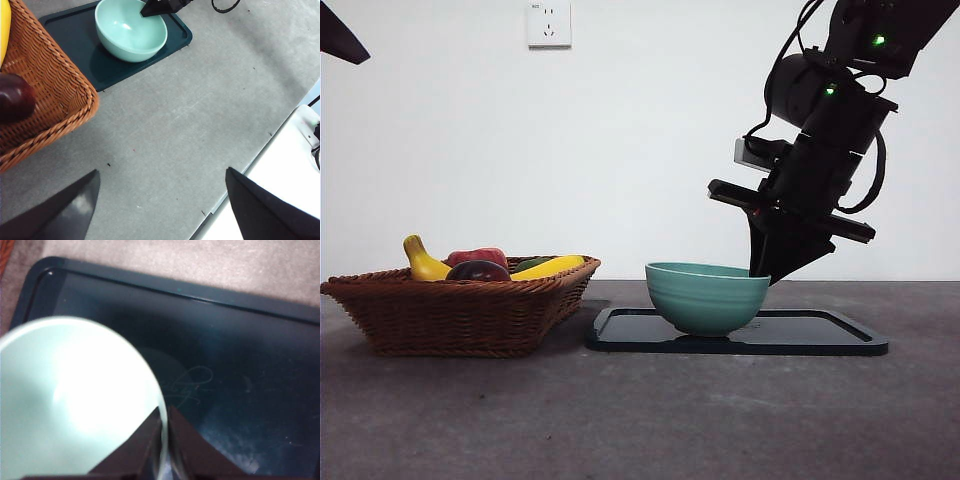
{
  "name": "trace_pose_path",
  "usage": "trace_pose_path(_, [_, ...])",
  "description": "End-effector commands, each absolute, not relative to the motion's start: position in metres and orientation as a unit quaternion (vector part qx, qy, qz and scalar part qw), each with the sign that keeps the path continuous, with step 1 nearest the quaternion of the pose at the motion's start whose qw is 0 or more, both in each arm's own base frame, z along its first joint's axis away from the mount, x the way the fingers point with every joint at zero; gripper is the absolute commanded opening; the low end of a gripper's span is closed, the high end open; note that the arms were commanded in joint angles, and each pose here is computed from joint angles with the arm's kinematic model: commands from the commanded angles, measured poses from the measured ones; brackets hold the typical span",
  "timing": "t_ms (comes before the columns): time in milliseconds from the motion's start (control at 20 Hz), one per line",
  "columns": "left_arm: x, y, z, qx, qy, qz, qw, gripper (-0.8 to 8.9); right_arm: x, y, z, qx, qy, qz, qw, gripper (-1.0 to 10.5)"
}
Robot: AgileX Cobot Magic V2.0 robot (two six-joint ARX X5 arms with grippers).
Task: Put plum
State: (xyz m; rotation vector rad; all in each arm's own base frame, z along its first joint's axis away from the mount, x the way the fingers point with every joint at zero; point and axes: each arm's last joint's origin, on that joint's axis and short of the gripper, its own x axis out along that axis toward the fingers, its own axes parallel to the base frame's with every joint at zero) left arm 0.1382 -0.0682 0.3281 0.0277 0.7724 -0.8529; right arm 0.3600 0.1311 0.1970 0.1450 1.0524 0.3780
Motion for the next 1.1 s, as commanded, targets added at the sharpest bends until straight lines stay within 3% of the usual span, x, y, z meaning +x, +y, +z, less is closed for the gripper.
trace_pose_path(50, [0.139,-0.069,0.331,0.018,0.358,-0.41,0.839,4.02,0.364,0.135,0.209,0.068,0.477,0.187,0.856,0.1])
trace_pose_path(350, [0.139,-0.069,0.331,0.018,0.358,-0.41,0.839,4.02,0.337,0.125,0.283,0.072,0.403,0.205,0.889,0.1])
trace_pose_path(700, [0.139,-0.069,0.331,0.018,0.358,-0.41,0.839,4.02,0.262,0.101,0.346,0.036,0.395,0.226,0.89,0.1])
trace_pose_path(900, [0.139,-0.069,0.331,0.018,0.358,-0.41,0.839,4.02,0.22,0.092,0.349,0.031,0.381,0.239,0.893,0.1])
trace_pose_path(1100, [0.139,-0.069,0.331,0.018,0.358,-0.41,0.839,4.02,0.191,0.09,0.318,0.029,0.398,0.25,0.882,0.1])
